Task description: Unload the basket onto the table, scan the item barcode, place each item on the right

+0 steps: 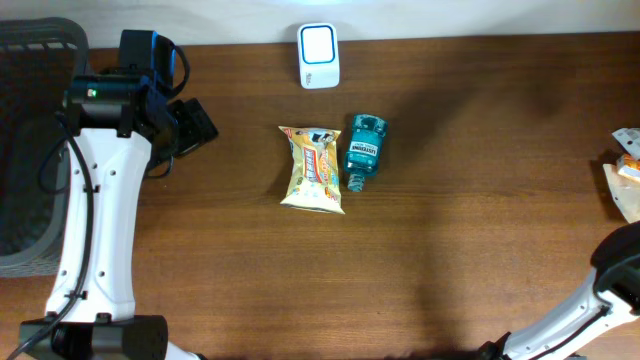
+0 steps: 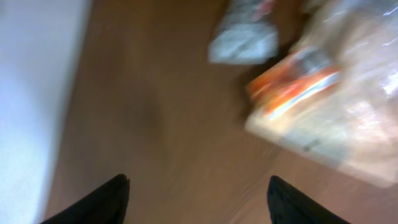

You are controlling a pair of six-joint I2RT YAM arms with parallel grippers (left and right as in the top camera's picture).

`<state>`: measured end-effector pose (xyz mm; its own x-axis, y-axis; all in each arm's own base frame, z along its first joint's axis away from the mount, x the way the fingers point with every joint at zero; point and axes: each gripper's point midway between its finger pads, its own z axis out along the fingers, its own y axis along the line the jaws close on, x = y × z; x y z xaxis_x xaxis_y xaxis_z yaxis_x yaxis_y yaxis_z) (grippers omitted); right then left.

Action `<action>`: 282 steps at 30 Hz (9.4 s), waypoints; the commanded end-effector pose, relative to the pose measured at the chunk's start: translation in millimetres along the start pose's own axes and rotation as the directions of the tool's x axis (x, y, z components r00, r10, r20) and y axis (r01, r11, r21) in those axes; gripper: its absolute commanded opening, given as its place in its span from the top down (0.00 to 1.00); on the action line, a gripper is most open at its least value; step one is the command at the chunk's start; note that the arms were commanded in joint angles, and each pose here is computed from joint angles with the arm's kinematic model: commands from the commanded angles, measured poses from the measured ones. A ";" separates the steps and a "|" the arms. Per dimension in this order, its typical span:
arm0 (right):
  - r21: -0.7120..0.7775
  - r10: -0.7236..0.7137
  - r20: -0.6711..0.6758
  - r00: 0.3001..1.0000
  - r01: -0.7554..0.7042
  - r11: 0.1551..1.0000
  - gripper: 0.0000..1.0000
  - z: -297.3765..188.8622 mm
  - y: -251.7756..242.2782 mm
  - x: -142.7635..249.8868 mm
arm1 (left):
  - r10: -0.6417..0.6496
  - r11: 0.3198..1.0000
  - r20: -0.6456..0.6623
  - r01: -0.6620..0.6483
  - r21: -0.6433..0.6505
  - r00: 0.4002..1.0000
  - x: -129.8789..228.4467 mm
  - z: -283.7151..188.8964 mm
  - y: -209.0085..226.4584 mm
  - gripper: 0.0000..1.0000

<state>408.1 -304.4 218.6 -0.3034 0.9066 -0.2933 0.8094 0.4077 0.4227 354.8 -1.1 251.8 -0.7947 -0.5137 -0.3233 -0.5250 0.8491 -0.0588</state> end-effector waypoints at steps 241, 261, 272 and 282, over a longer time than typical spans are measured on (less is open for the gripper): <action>-0.438 -0.838 -0.492 0.235 0.765 0.472 0.96 41.9 135.1 596.2 | -0.011 1.000 0.004 0.011 0.004 1.000 0.0 -2.3 0.1 0.01; -0.080 -0.758 -0.553 0.345 0.884 0.461 0.96 85.3 67.7 528.1 | -0.011 1.000 0.004 0.011 0.004 1.000 0.0 -2.3 0.1 0.01; -0.477 -0.800 -0.494 0.340 0.663 0.577 0.96 25.5 146.5 538.7 | -0.011 1.000 0.004 0.011 0.004 1.000 0.0 -2.3 0.1 0.01; -0.407 -0.711 -0.447 0.542 0.584 0.702 0.96 72.8 181.5 561.1 | -0.011 1.000 0.004 0.011 0.004 1.000 0.0 -2.3 0.1 0.01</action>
<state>420.1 271.4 96.7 -0.9749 0.1838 -0.1254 0.0919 0.8459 0.5253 354.8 -1.2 251.9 -0.7947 -0.5138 -0.3234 -0.5249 0.8491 -0.0593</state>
